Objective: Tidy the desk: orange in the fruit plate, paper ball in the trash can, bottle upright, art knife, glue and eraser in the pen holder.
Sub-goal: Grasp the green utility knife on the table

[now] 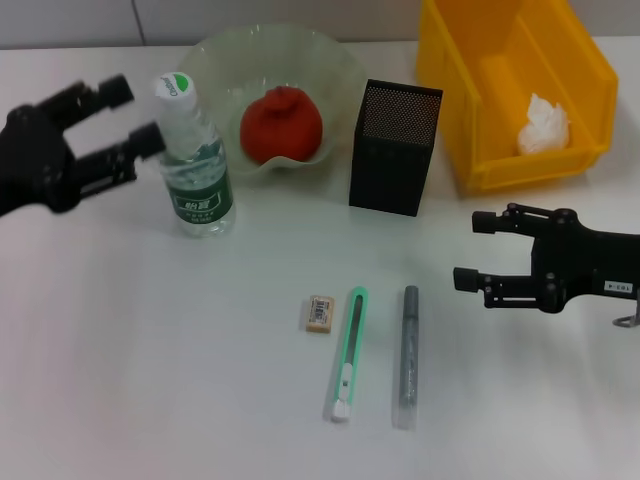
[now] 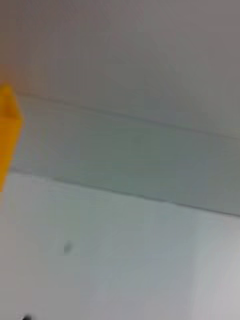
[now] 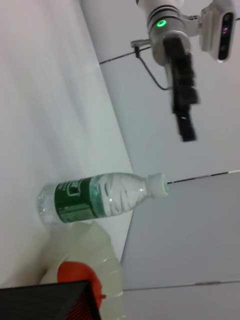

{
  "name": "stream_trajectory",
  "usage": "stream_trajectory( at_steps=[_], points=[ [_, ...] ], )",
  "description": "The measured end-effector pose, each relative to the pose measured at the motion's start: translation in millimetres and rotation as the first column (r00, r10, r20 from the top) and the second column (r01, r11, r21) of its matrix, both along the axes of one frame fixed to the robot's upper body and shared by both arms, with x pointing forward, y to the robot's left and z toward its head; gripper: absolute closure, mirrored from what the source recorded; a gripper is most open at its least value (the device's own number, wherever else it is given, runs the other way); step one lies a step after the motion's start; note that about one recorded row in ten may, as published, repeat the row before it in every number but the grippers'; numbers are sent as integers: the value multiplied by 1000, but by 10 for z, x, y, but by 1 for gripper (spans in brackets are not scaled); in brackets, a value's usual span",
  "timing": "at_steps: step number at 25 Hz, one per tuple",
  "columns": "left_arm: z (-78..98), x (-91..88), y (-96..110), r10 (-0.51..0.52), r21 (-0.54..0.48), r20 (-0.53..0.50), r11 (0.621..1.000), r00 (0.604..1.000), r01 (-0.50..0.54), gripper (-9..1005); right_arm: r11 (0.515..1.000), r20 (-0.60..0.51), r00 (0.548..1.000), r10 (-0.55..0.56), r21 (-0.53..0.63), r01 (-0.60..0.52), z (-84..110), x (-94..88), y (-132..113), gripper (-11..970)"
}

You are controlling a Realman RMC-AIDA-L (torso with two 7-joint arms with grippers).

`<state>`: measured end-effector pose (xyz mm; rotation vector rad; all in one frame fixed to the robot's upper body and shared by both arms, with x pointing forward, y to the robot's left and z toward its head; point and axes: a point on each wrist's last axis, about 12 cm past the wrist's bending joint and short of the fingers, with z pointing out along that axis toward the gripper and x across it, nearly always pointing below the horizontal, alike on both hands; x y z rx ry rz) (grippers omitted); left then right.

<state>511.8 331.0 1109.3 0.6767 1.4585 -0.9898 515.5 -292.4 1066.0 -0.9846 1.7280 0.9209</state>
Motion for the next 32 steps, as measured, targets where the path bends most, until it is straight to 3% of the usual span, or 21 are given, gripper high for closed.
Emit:
stream_trajectory(
  at_steps=[8, 10, 13, 19, 32],
  points=[
    [-18, -175, 124, -112, 84, -84, 989, 990, 119, 207, 999, -12, 1000, 26, 26, -26, 64, 24, 30, 126],
    [-138, -278, 83, -182, 143, -142, 969, 973, 203, 207, 999, -13, 1000, 27, 36, -26, 79, 32, 37, 126],
    [-190, -300, 41, -189, 145, -142, 967, 972, 210, 208, 999, -14, 1000, 28, 40, -27, 85, 37, 43, 126],
    [-492, -420, -214, -202, 198, -134, 954, 970, 226, 208, 998, -18, 999, 33, 51, -32, 83, 36, 71, 126],
    [-554, -444, -292, -220, 203, -122, 949, 968, 241, 209, 998, -20, 999, 31, 51, -30, 73, 36, 85, 126]
  ],
)
